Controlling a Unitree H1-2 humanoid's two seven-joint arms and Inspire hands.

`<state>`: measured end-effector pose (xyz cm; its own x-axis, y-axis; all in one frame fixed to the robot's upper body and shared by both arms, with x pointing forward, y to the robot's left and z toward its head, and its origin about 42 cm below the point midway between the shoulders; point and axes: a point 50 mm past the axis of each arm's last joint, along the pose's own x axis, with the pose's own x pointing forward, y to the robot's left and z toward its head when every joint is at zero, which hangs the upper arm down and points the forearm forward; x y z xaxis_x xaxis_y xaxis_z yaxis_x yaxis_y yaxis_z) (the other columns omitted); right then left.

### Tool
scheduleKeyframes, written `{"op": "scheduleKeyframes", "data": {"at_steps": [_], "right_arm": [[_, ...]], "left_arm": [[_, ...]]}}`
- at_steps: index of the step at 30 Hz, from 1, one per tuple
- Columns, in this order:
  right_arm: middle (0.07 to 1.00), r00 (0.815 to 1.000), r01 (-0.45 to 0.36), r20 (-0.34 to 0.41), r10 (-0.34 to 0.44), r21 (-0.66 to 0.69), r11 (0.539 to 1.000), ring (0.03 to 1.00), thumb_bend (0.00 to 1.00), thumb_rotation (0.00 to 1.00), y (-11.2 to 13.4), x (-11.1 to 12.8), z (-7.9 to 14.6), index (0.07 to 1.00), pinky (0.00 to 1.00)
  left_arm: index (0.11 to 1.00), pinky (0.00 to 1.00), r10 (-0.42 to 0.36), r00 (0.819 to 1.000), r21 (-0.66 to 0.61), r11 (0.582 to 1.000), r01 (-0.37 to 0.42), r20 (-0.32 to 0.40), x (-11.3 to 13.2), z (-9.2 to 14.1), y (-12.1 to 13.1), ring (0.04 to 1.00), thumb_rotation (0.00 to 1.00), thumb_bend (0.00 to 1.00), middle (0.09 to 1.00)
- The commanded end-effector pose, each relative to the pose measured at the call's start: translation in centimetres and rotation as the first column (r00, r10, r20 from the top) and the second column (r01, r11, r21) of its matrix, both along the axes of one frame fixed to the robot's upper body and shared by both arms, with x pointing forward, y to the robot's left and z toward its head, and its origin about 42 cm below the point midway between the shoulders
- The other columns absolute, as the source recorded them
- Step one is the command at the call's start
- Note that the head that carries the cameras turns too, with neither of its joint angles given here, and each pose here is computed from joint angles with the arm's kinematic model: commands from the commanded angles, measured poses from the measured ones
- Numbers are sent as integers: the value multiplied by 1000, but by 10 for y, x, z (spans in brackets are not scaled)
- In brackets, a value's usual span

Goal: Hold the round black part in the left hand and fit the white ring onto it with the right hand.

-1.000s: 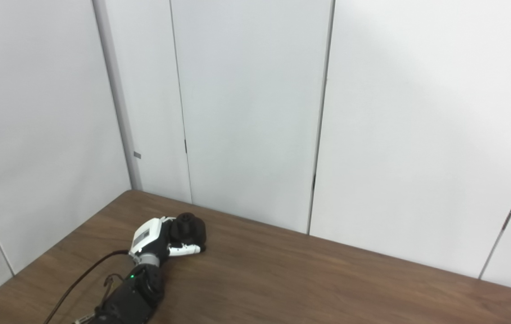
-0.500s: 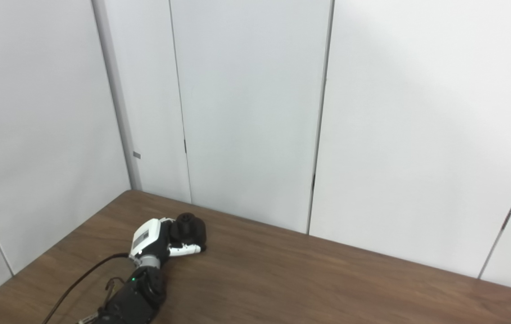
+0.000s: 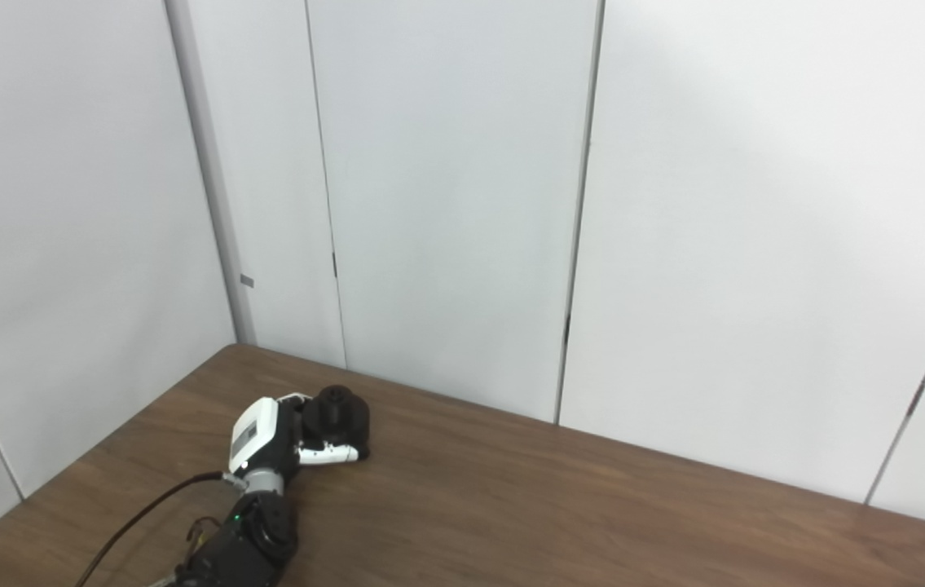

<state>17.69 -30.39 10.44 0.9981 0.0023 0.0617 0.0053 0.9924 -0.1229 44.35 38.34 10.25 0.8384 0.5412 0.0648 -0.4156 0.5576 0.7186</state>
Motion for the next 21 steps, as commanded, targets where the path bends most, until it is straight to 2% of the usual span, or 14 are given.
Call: {"op": "scheduleKeyframes", "data": {"at_steps": [1, 6, 11, 16, 19, 21], "right_arm": [[958, 1000, 4, 2, -4, 17, 1000, 1000, 632, 1000, 3, -2, -2, 968, 1000], [950, 1000, 1, 3, -1, 2, 1000, 998, 612, 1000, 5, -1, 0, 964, 1000], [943, 1000, -1, -2, 1, 14, 1000, 997, 612, 1000, 7, -1, 1, 964, 1000], [939, 1000, -1, -5, 1, 2, 1000, 990, 597, 1000, 11, 0, 3, 964, 987], [949, 999, -33, 3, 33, 27, 999, 997, 600, 1000, 13, 1, 4, 963, 998], [975, 998, -62, 13, 62, 54, 997, 1000, 655, 1000, 14, 3, 5, 991, 1000]], "left_arm": [[481, 946, 4, 998, -2, 1000, -4, 65, 11, 18, 2, 882, 49, 524, 774], [481, 849, -17, 995, 20, 1000, 15, 95, 9, 25, 3, 838, 48, 524, 766], [482, 981, -69, 988, 48, 997, 62, 140, 3, 38, -5, 895, 54, 524, 779], [483, 1000, -133, 974, 61, 990, 123, 186, -11, 56, -18, 917, 57, 523, 787], [483, 1000, -154, 970, 55, 988, 146, 187, -23, 67, -26, 917, 60, 523, 795], [484, 995, -178, 965, 51, 984, 171, 192, -33, 76, -33, 912, 61, 522, 793]]}}
